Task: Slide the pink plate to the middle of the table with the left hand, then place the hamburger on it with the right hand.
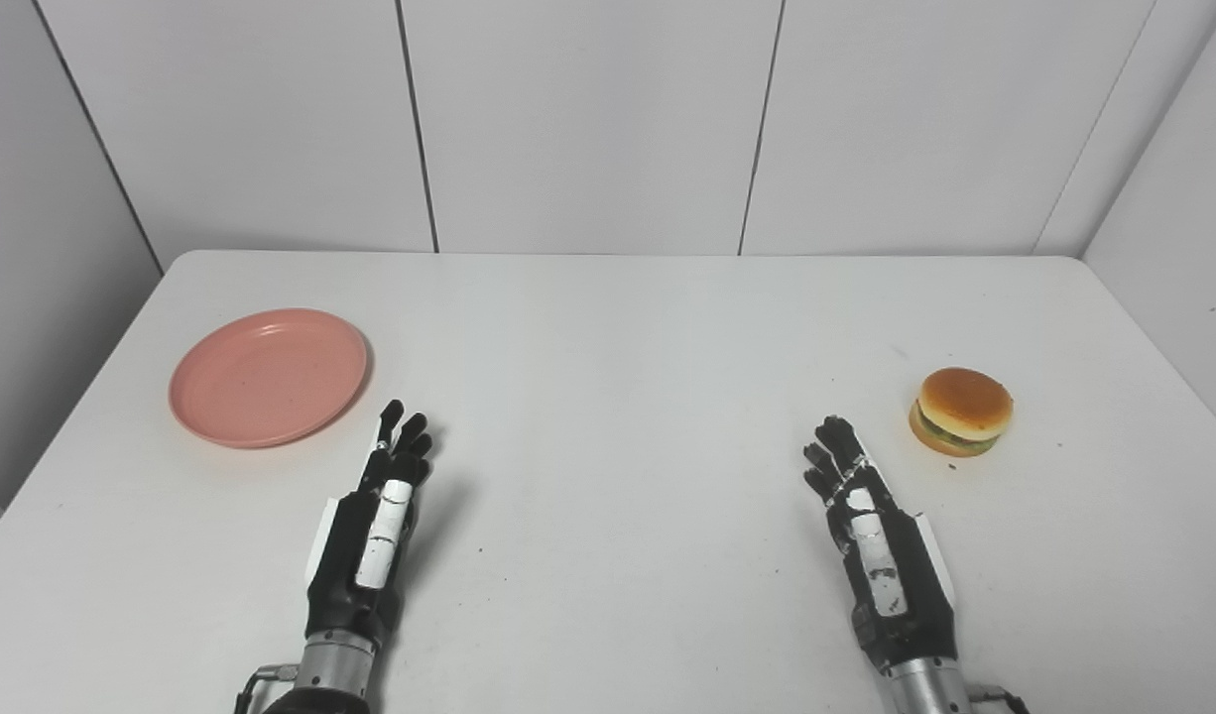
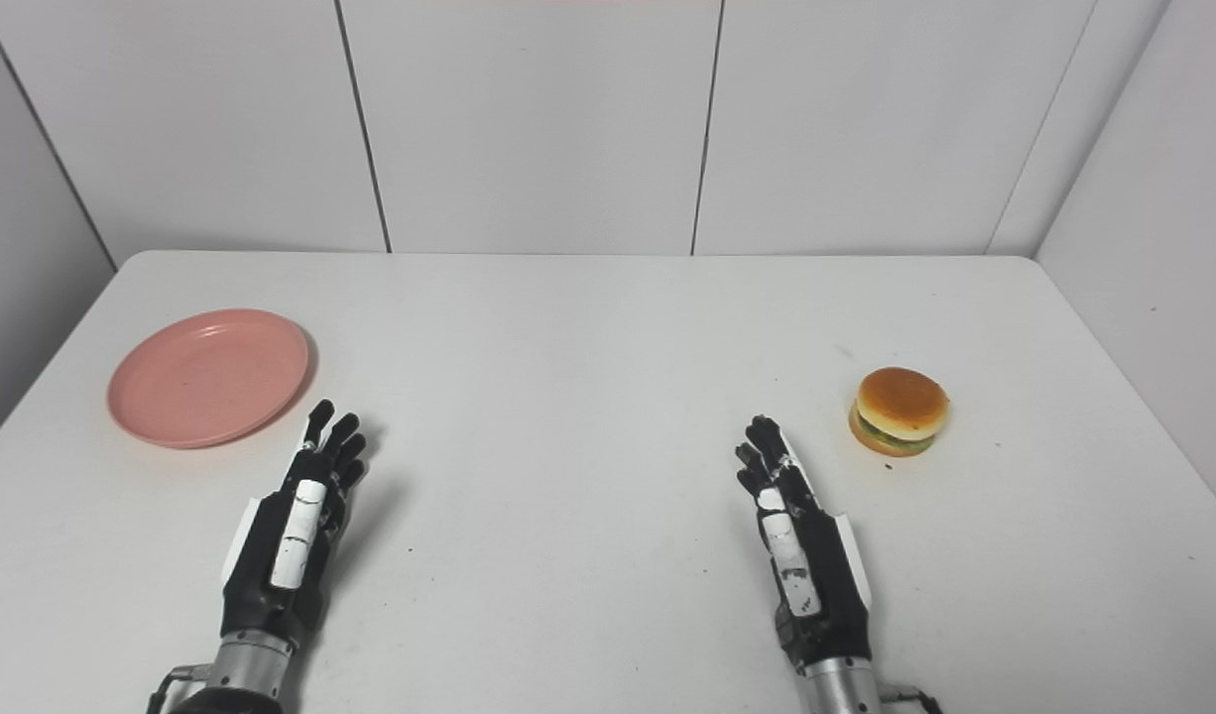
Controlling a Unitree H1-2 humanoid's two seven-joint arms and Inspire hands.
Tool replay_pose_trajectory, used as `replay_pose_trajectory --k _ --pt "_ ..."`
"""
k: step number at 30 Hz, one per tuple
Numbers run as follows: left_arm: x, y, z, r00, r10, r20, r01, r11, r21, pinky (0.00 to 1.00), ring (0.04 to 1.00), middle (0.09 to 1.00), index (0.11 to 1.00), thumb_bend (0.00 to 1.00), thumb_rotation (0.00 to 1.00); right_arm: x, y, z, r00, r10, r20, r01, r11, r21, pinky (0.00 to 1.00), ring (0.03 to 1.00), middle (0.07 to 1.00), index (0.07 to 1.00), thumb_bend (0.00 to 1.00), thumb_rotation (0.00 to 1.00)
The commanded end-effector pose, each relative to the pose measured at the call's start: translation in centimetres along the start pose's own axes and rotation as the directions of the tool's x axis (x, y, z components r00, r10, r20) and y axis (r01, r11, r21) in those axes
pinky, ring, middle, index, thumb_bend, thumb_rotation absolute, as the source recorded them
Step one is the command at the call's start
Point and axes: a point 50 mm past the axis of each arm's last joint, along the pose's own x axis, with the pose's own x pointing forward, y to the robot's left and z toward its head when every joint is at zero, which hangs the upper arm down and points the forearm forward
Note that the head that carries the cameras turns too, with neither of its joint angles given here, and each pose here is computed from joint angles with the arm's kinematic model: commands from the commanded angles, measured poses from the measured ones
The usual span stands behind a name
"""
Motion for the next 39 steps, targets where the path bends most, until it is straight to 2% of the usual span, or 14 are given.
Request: replay_pose_trajectory --k 1,39 --pt "0.63 0.42 -0.99 0.999 0.001 -0.047 -0.001 1.000 0.005 0.99 0.974 0.972 1.000 0.76 0.84 0.01 -0.05 -1.49 0.996 -0.004 -0.089 0.005 1.000 0.006 0.96 0.939 0.950 0.925 0.80 0.85" --pt "0.72 0.53 -1.17 0.999 -0.003 -0.050 0.003 1.000 0.006 1.00 0.978 0.976 1.000 0.75 0.85 0.03 0.01 -1.60 0.995 -0.002 -0.096 0.003 1.000 0.011 0.96 0.939 0.950 0.920 0.80 0.84"
